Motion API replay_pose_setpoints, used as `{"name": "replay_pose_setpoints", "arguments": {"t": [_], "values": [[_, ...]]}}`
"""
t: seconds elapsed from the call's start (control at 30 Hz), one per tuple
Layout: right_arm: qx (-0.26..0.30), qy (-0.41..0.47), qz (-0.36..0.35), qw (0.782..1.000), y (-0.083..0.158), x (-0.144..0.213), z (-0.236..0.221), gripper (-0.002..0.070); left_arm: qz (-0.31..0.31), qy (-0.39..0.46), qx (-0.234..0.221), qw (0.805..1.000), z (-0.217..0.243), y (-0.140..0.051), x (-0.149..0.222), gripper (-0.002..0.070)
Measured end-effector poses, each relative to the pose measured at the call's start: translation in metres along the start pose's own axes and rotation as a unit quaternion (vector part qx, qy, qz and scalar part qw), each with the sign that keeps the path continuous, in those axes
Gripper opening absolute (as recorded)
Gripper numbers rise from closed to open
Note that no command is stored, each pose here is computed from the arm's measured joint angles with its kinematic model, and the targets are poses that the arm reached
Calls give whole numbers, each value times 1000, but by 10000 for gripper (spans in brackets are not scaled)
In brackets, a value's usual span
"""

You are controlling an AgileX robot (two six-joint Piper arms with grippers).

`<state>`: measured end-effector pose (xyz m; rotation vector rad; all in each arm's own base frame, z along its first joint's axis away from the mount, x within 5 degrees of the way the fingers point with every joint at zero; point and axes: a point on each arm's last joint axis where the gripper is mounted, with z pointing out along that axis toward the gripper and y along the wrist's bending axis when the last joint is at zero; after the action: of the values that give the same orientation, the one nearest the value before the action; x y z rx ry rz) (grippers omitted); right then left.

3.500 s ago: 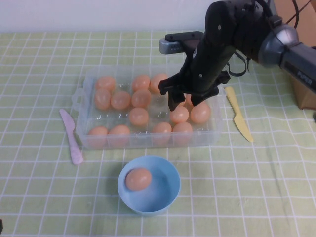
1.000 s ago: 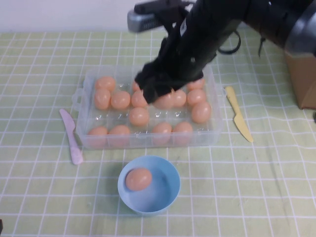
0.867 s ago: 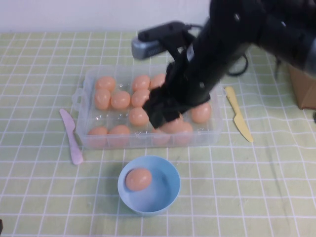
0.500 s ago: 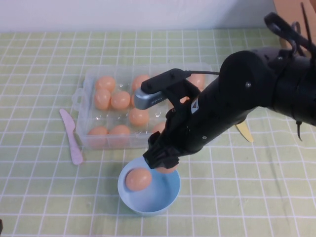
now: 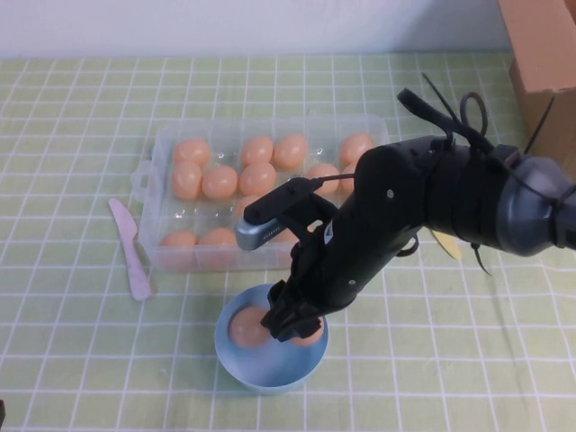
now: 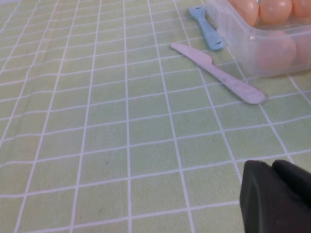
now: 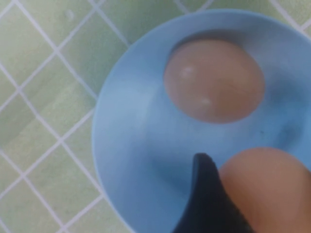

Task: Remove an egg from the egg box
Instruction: Place the egg in the bowl

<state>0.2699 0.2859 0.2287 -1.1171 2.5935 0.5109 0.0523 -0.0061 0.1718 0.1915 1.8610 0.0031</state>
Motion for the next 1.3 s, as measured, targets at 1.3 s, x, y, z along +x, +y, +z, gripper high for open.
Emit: {"name": "replay_pose_setpoints", "arguments": {"t": [1.3], "values": [[1, 13, -5, 1000, -5, -10, 21, 460, 0, 0, 0, 1000, 0, 0, 0, 2]]}}
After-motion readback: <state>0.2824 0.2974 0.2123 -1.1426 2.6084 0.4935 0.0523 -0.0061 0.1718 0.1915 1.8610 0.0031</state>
